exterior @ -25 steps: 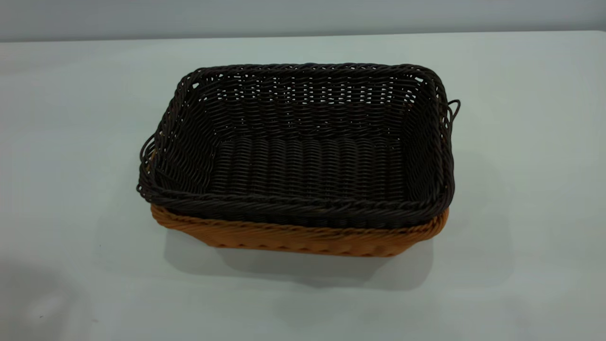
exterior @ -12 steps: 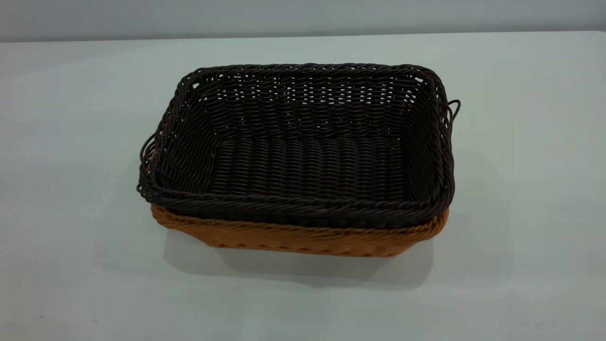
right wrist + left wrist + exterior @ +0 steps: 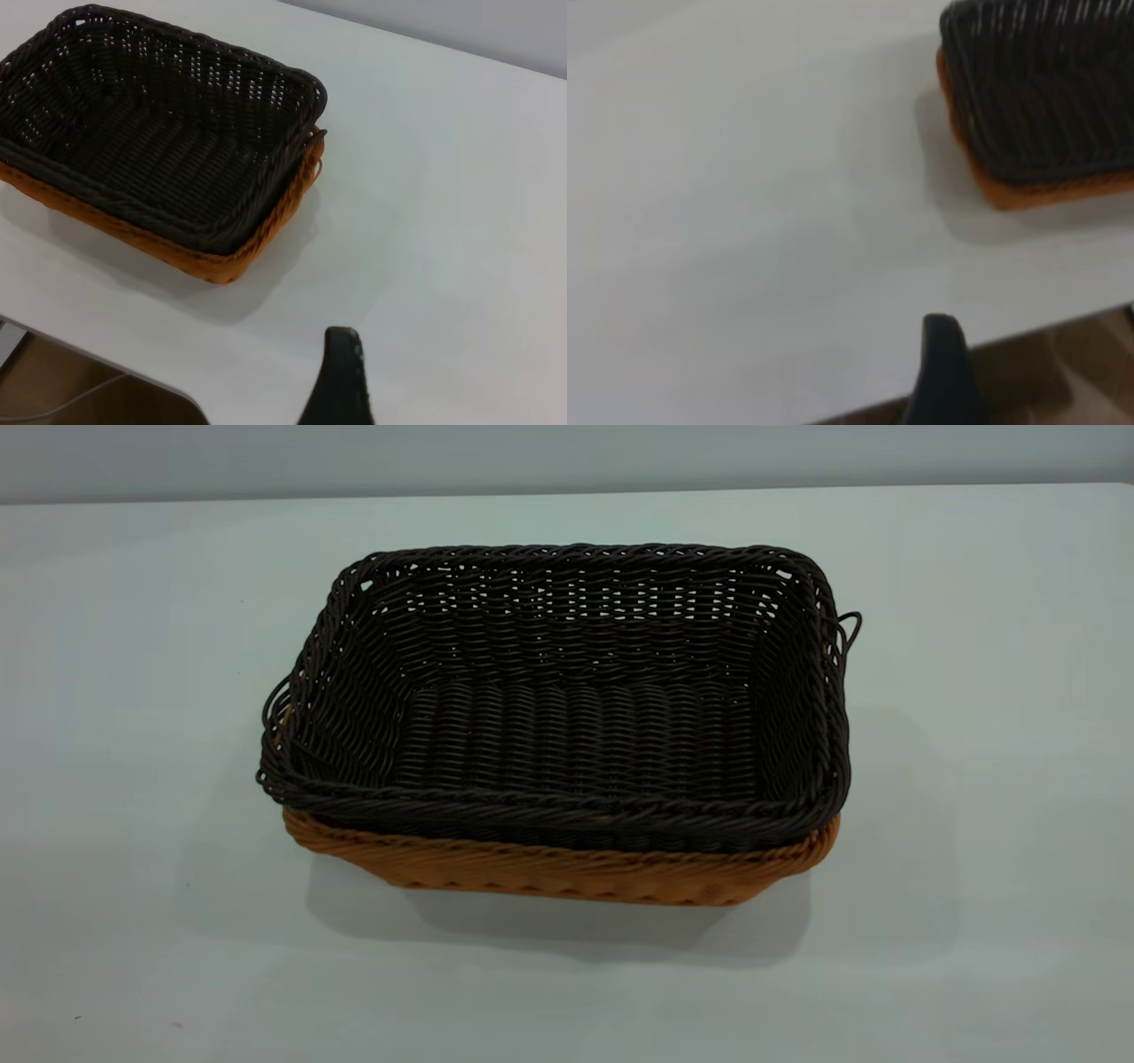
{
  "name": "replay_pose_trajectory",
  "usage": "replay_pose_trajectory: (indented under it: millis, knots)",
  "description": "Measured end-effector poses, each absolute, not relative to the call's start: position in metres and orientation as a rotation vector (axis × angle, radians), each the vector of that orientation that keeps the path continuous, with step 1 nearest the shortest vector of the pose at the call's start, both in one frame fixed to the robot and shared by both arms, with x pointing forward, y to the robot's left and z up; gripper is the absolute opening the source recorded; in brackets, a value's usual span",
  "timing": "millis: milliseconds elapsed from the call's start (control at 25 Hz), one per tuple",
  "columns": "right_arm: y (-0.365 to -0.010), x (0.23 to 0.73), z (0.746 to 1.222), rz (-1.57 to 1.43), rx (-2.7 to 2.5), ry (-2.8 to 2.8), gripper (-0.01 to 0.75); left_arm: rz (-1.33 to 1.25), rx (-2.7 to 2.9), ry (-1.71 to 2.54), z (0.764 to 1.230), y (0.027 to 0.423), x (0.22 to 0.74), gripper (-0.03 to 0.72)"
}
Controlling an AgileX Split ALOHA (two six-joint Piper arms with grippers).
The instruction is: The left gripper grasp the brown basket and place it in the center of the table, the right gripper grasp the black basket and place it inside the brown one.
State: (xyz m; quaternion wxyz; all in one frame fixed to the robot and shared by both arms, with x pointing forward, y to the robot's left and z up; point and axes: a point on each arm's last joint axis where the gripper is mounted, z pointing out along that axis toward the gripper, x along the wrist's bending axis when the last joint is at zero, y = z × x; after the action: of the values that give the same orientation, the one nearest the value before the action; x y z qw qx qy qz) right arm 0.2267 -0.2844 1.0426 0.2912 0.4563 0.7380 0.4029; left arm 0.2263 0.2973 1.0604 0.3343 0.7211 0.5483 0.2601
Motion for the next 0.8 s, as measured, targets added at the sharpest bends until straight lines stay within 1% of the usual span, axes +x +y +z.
replay_pose_trajectory:
  millis: [160, 800]
  knots:
    - [-0.284, 0.227, 1.043, 1.075, 1.216, 1.967, 0.542, 0.669, 1.892, 1.516, 1.036, 0.300, 0.234, 0.489]
    - [-0.284, 0.227, 1.043, 1.075, 1.216, 1.966, 0.542, 0.693, 1.840, 1.560, 1.036, 0.302, 0.235, 0.489]
